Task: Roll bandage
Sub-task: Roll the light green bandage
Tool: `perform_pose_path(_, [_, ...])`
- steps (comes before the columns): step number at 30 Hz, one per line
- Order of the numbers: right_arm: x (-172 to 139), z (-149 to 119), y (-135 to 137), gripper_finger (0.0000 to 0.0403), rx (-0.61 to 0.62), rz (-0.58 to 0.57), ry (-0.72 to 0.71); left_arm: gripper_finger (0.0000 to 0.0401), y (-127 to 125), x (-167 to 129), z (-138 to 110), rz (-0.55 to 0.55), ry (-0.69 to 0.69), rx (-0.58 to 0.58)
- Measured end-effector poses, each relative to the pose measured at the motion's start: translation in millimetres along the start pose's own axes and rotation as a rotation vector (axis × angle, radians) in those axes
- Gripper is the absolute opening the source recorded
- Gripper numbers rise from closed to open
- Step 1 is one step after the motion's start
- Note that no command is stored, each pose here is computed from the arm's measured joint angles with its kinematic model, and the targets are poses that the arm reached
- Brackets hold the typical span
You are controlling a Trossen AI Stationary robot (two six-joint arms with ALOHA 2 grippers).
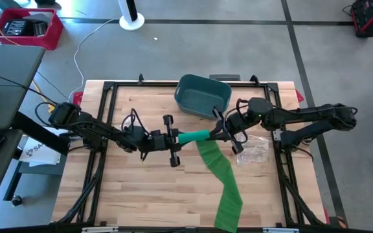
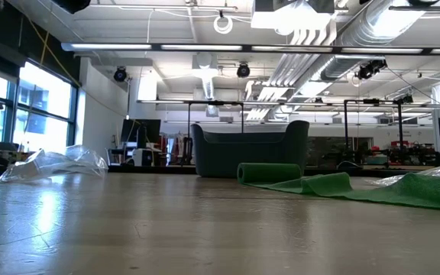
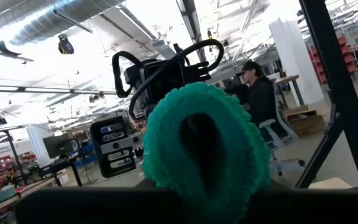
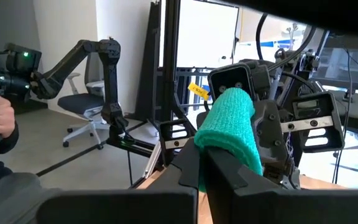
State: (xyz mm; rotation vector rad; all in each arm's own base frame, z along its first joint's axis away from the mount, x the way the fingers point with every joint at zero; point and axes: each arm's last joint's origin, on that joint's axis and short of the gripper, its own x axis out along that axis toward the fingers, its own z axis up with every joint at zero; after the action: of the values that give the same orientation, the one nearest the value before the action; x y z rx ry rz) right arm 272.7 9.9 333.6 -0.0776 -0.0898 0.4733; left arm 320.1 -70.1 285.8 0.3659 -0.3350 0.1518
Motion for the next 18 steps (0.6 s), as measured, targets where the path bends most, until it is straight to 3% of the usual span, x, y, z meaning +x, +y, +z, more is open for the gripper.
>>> perform_pose_path(9, [0.0,4.1,-0.7,0.0,-0.021,-0.021,-0.039,0.0134,-2.9,-0.3,-1.1,-0.05,0.001,-0.001])
perform_pose_path(18, [0.0,5.4,-0.8,0.0,-0.027,-0.023,-0.051,0.0146,-2.0,-0.2,2.0,-0.066,-0.043,-0.023])
